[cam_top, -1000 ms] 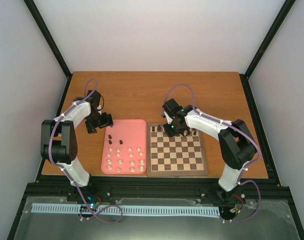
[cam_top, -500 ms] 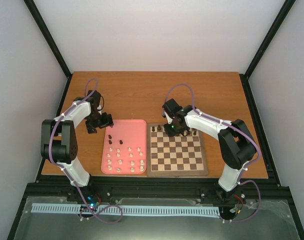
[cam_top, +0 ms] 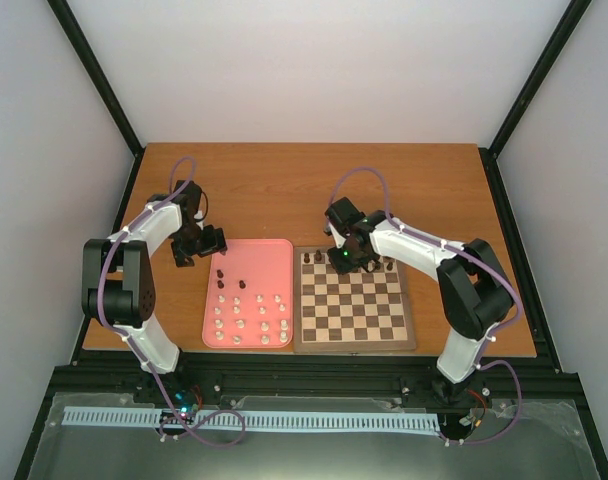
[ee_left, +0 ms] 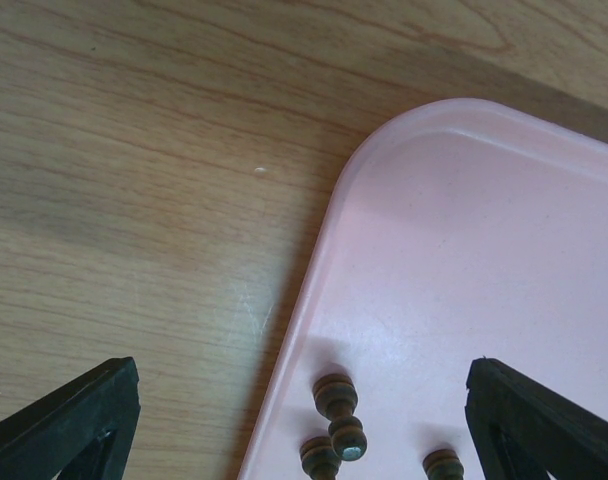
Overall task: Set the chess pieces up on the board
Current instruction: Place the chess piece on the chessboard.
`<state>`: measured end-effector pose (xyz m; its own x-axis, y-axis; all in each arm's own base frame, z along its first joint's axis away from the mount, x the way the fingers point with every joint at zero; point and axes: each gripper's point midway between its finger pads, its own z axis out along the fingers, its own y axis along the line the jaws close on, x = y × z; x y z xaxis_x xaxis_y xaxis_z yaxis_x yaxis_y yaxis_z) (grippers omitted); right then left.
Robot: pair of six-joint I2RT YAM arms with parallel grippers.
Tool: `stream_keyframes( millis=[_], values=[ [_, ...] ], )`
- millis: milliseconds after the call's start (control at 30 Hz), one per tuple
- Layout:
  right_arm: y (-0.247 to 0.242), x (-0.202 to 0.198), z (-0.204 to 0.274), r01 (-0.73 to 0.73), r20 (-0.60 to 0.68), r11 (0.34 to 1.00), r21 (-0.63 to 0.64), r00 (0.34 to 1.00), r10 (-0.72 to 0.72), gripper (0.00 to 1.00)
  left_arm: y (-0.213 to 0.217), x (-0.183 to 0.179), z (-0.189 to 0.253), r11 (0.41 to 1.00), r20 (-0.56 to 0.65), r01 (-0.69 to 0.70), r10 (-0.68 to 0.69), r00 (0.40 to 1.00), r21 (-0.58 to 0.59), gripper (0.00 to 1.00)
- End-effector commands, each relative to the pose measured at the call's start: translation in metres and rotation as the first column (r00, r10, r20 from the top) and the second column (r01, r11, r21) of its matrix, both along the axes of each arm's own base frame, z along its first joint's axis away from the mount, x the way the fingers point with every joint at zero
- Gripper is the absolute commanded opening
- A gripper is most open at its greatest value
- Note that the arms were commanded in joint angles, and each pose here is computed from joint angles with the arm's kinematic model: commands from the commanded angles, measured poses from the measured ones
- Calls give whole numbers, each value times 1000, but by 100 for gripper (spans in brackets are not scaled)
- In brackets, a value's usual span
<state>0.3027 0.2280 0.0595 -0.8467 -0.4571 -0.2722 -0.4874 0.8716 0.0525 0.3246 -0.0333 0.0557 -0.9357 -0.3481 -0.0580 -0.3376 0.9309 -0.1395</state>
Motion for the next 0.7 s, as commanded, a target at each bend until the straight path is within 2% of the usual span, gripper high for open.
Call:
stream_keyframes(
  millis=[0, 100, 300, 367, 500, 667],
  values=[
    [1, 3, 28, -1, 38, 999, 40, 999, 0, 26, -1, 11, 7, 1000, 35, 15, -15, 999, -10, 100],
    [5, 1, 49, -16, 47, 997, 72, 999, 13, 27, -1, 11, 7, 1000, 35, 17, -16, 999, -7, 100],
    [15, -10, 98, -68, 82, 986, 155, 995, 55, 40, -1, 11, 7, 1000, 35, 17, -17, 999, -6, 100],
    [25, -9, 114, -95, 103, 980, 176, 992, 77, 41, -2, 11, 6, 1000, 31, 17, -16, 999, -10, 100],
    [63, 0, 126, -180, 112, 959, 218, 981, 159, 44, -3, 10, 5, 1000, 26, 17, -16, 1000, -18, 100],
    [136, 9, 119, -340, 139, 915, 217, 939, 316, 45, -3, 13, 8, 1000, 35, 14, -14, 999, -19, 100]
  ],
)
